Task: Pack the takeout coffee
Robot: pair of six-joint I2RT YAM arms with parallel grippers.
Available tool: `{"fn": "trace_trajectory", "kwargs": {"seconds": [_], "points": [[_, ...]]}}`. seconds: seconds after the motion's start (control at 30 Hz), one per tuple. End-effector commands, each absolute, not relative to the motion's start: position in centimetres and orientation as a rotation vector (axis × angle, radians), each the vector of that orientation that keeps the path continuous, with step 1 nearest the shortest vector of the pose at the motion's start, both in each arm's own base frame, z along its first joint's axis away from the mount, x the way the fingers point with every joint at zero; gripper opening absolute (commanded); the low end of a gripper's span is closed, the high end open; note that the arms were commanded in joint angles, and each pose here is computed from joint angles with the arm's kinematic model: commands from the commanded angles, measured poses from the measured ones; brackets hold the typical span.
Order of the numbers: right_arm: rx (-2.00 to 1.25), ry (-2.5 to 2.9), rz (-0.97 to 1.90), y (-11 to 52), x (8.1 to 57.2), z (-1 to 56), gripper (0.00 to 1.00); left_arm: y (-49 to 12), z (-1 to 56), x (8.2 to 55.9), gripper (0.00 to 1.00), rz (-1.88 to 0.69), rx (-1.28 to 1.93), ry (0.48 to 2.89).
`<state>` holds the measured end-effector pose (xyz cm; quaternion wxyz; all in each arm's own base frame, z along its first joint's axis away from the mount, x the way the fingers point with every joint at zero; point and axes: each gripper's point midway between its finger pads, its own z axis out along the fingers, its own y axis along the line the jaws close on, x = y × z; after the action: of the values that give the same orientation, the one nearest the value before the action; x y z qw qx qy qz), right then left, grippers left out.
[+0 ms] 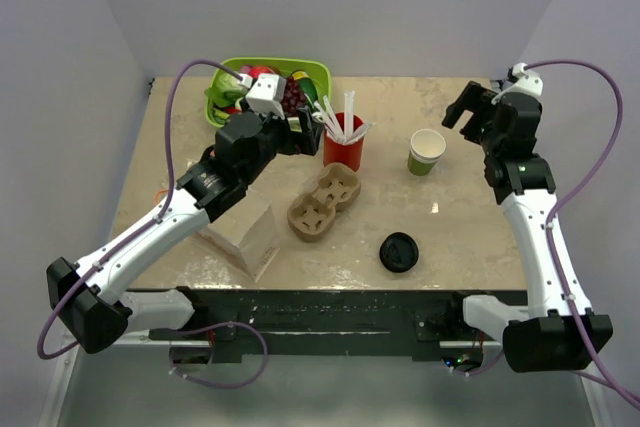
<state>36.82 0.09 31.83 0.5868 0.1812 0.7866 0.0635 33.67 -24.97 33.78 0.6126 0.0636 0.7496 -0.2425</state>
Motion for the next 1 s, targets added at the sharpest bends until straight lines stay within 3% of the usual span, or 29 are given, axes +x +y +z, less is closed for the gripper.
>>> {"fn": "trace_trajectory", "kwargs": {"seconds": [0.0,0.37,0.53,0.77,0.83,0.97], "points": [[0.431,1.832,0.13,-0.2,37.5,32.3,0.98,-23.9,35.2,34.3,1.0,-0.507,0.108,1.68],[0.58,1.83,-0.021,-3.0,37.5,30.7,0.98,-20.8,34.5,35.0,1.0,-0.31,0.059,1.697],[0.551,2.028,0.007,-1.6,40.1,26.2,0.98,-20.6,33.6,35.2,1.0,-0.263,0.092,1.719],[0.548,2.201,-0.003,-0.9,43.4,20.9,0.83,-20.3,33.2,35.0,1.0,-0.252,0.099,1.736],[0.549,2.224,0.0,-0.8,43.8,20.3,0.68,-20.3,33.2,34.8,1.0,-0.255,0.1,1.738],[0.556,2.275,-0.011,-0.7,43.8,18.8,0.58,-20.2,33.2,34.6,1.0,-0.261,0.099,1.738]]}}
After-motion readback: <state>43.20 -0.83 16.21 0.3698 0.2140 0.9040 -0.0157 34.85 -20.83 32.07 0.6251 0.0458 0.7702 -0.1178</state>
